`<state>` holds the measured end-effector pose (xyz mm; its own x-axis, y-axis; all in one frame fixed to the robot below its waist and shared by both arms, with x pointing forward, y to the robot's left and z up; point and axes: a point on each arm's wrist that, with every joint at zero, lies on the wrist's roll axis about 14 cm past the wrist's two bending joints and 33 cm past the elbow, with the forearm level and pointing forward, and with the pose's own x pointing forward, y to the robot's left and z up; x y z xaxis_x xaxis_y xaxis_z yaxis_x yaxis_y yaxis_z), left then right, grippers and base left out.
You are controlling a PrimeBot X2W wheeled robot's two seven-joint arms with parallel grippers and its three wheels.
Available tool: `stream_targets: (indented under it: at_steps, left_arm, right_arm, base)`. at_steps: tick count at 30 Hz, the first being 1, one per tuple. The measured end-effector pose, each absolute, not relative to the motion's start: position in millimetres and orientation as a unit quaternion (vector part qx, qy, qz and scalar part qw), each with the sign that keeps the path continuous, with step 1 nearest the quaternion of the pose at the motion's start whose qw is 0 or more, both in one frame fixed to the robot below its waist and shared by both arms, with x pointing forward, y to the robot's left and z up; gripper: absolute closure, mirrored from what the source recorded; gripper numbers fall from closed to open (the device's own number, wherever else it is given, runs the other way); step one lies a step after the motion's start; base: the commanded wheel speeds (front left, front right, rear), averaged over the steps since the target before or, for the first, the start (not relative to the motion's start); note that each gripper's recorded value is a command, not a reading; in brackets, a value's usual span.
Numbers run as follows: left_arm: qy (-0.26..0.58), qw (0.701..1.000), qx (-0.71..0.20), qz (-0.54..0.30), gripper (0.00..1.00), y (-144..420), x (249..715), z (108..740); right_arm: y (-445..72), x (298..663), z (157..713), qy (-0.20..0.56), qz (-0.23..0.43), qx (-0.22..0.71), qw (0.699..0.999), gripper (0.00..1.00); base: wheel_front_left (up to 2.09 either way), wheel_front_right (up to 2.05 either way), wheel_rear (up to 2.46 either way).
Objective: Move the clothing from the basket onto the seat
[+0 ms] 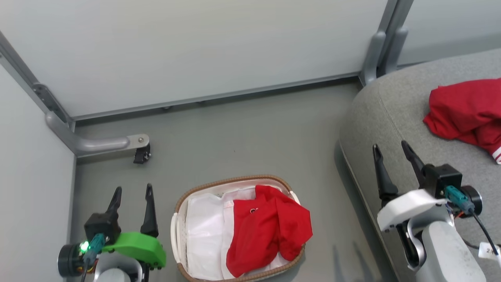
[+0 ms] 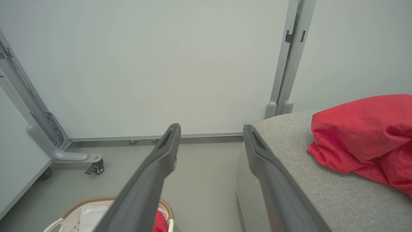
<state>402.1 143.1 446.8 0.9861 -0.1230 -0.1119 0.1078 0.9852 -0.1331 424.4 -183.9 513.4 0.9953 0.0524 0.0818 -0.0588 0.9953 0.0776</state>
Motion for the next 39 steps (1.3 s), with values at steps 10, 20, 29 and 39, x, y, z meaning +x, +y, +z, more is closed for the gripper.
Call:
stream_targets:
  at_steps: [10, 20, 29, 39]
  left_arm:
    - [0.048, 0.996, -0.069, -0.011, 0.00, 173, 370, 452]
    - [0.060, 0.995, -0.082, -0.025, 0.00, 161, 366, 445]
    - [0.067, 0.990, -0.098, -0.071, 0.00, 130, 392, 442]
    - [0.097, 0.977, -0.109, -0.154, 0.00, 75, 447, 420]
  right_arm:
    - [-178, 402, 509, -0.034, 0.033, 0.051, 0.998, 0.00]
    - [-178, 397, 503, -0.026, 0.031, 0.055, 0.998, 0.00]
    - [-172, 419, 514, -0.042, 0.043, 0.053, 0.997, 0.00]
    - [-167, 464, 521, -0.061, 0.056, 0.055, 0.995, 0.00]
  base:
    - [0.00, 0.00, 0.00]
    - [0.00, 0.00, 0.00]
    - [0.00, 0.00, 0.00]
    - [0.00, 0.00, 0.00]
